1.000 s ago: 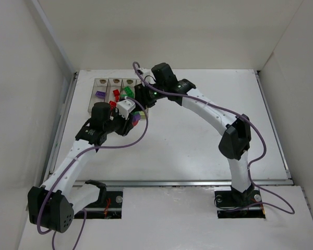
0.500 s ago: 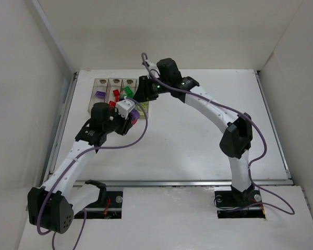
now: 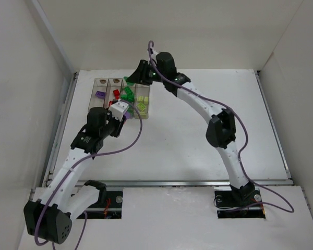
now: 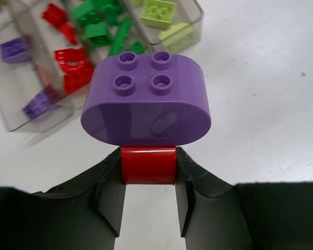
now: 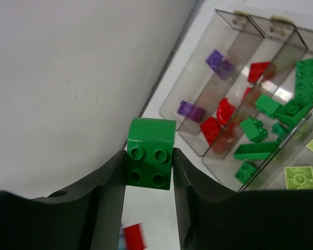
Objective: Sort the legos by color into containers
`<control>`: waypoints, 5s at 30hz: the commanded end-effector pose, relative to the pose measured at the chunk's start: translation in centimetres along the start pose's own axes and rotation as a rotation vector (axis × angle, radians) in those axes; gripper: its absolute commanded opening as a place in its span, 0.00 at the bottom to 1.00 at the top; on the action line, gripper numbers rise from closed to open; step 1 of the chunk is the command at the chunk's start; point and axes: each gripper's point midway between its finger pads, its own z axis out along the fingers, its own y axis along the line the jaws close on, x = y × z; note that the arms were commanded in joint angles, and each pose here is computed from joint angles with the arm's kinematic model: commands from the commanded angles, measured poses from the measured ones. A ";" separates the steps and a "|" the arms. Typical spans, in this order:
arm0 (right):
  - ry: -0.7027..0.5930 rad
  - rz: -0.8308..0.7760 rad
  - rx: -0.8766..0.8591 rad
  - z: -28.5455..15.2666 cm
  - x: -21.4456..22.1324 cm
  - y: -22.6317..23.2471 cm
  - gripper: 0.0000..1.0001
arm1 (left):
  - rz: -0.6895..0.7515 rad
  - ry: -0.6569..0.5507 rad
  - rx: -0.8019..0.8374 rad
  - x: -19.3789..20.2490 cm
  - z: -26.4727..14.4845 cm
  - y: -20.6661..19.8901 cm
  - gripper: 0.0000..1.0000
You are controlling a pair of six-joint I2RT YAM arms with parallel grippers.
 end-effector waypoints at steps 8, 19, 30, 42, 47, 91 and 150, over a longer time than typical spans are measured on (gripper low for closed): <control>0.002 0.053 0.062 5.9 3.9 -5.7 0.09 | -0.039 -0.076 -0.270 -2.1 -2.1 4.7 0.00; 0.036 -0.040 -0.050 4.4 3.1 -2.0 1.00 | -0.051 -0.098 -0.180 -2.7 -1.4 3.2 0.00; 0.061 -0.263 -0.018 -7.0 1.8 4.5 1.00 | 0.015 -0.204 0.235 -5.9 -1.3 -3.6 0.00; 0.201 -0.179 0.018 -10.4 7.2 4.9 0.99 | 0.003 -0.279 0.413 -9.6 -0.7 -5.7 0.00; 0.237 -0.172 0.006 -9.8 7.6 4.7 0.96 | 0.004 -0.308 0.427 -10.9 -1.1 -5.8 0.00; -0.063 -0.067 0.188 -12.7 -1.1 -0.3 0.00 | -0.010 0.054 0.107 -1.2 3.7 0.2 0.00; 0.113 -1.202 -0.329 -19.8 8.5 10.6 0.00 | 0.476 -0.446 0.936 -17.8 -6.6 -11.0 0.71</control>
